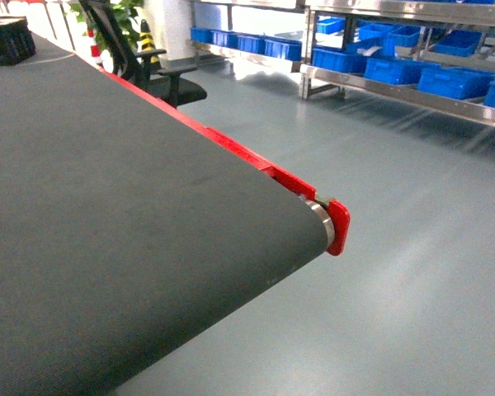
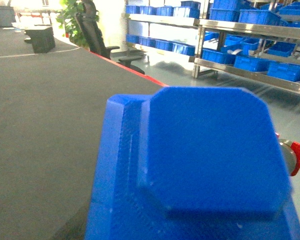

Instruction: Sort blue parts and orange caps into right shelf containers

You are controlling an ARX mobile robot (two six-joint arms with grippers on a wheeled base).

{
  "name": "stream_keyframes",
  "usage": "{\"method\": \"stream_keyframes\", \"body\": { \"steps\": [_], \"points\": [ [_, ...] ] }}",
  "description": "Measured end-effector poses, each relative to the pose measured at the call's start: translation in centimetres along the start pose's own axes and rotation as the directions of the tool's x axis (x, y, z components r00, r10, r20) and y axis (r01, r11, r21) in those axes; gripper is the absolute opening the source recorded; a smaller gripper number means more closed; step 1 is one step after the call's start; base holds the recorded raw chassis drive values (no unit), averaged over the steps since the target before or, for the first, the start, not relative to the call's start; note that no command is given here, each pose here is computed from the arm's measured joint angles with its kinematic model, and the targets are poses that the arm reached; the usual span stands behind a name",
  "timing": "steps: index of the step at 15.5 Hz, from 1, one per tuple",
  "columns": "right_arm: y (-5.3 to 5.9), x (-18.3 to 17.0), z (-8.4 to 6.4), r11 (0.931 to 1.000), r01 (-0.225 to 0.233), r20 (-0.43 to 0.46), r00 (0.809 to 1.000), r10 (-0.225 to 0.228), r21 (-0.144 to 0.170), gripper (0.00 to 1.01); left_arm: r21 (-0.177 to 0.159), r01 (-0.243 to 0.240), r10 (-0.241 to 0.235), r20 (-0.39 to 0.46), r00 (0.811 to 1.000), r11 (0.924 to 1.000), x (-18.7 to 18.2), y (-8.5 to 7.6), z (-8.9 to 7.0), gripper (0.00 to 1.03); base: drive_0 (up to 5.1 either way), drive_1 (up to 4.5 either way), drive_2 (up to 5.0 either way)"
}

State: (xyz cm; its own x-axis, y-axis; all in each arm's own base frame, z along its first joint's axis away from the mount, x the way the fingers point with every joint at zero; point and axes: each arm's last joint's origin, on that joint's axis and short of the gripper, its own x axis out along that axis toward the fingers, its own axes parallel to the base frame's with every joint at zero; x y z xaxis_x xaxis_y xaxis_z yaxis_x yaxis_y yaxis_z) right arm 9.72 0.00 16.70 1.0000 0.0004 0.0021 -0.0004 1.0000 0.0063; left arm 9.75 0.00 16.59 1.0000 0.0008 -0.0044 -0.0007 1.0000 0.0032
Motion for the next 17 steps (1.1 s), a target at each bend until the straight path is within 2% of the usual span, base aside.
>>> {"method": "stream_keyframes", "body": {
  "steps": [17],
  "points": [
    [0.0,0.0,0.0,1.0,0.0,0.0,1.0,0.0,0.0,0.39,0.0,0.0,0.0,0.0,1.0,1.0,0.0,0.0,0.0,0.42,-1.5,-1.53,-1.5]
  ]
}}
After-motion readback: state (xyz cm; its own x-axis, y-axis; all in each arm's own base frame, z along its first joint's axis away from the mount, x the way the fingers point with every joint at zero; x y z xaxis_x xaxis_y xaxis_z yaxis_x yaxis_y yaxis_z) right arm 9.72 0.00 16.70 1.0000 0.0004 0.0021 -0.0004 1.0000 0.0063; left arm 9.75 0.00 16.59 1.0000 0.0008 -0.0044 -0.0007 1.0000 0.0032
